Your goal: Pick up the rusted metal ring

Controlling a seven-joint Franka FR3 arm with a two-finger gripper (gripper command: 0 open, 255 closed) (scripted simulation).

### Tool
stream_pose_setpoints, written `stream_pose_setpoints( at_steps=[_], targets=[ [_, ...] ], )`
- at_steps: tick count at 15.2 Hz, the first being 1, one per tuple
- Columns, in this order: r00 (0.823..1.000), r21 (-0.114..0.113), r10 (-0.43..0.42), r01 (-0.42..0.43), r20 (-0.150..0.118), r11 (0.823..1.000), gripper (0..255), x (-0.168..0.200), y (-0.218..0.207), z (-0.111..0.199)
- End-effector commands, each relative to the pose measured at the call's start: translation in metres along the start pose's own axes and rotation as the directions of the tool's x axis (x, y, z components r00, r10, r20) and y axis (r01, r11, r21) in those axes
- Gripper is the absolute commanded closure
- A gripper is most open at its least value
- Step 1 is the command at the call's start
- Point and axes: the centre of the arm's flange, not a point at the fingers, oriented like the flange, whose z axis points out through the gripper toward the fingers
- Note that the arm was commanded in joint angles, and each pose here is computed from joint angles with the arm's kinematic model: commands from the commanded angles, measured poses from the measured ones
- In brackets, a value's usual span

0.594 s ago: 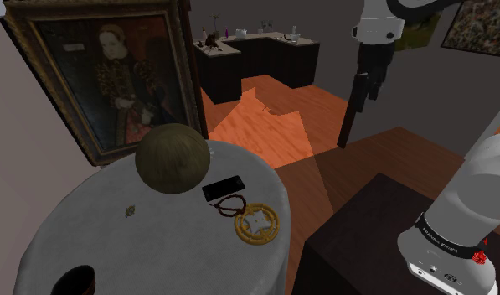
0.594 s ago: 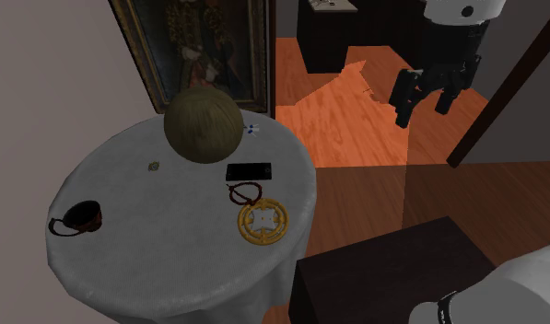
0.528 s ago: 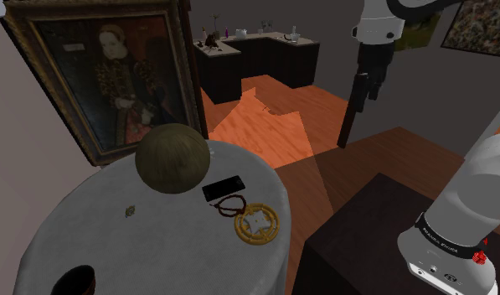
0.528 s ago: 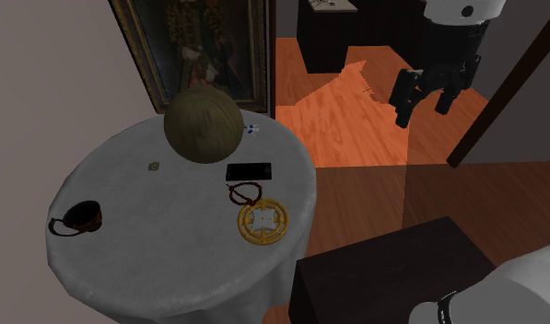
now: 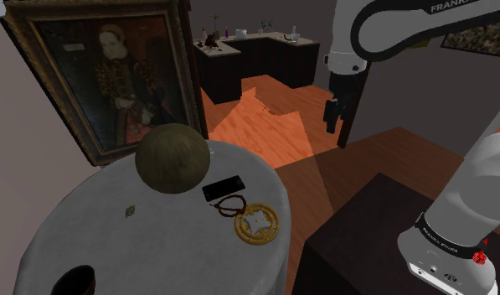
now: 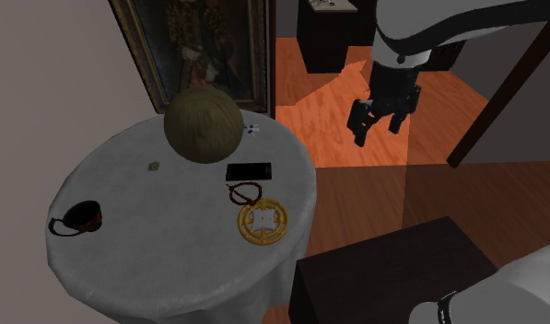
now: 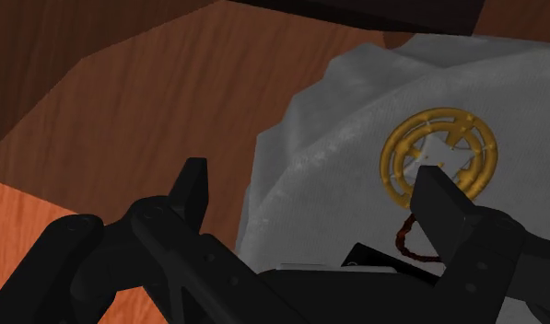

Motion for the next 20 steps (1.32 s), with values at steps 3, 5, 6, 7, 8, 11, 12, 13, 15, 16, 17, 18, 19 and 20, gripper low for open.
stream_pose_setpoints(
  at_steps=[3, 5, 6, 7, 8, 11, 12, 13, 15, 16, 17, 18, 19, 20],
  targets=[
    [0.999, 0.010, -0.034, 0.034, -0.019, 0.999, 0, 0.028, -0.026, 0.034],
    [0.998, 0.015, -0.051, 0.052, -0.027, 0.999, 0, 0.042, -0.038, 0.051],
    [0.998, 0.017, -0.060, 0.060, -0.031, 0.998, 0, 0.049, -0.045, 0.059],
    [0.997, 0.020, -0.068, 0.069, -0.035, 0.997, 0, 0.056, -0.051, 0.067],
    [0.996, 0.022, -0.077, 0.078, -0.040, 0.997, 0, 0.063, -0.058, 0.076],
    [0.993, 0.029, -0.102, 0.103, -0.052, 0.994, 0, 0.083, -0.078, 0.101],
    [0.992, 0.031, -0.110, 0.112, -0.056, 0.993, 0, 0.090, -0.085, 0.109],
    [0.991, 0.033, -0.119, 0.121, -0.061, 0.992, 0, 0.097, -0.092, 0.117],
    [0.988, 0.037, -0.135, 0.138, -0.069, 0.990, 0, 0.110, -0.106, 0.133],
    [0.987, 0.039, -0.144, 0.147, -0.074, 0.988, 0, 0.117, -0.113, 0.141],
    [0.985, 0.041, -0.152, 0.155, -0.078, 0.987, 0, 0.123, -0.121, 0.149],
    [0.984, 0.042, -0.160, 0.164, -0.082, 0.986, 0, 0.130, -0.128, 0.157],
    [0.982, 0.044, -0.168, 0.173, -0.087, 0.984, 0, 0.136, -0.136, 0.165],
    [0.980, 0.046, -0.177, 0.181, -0.091, 0.982, 0, 0.143, -0.143, 0.173]
  ],
)
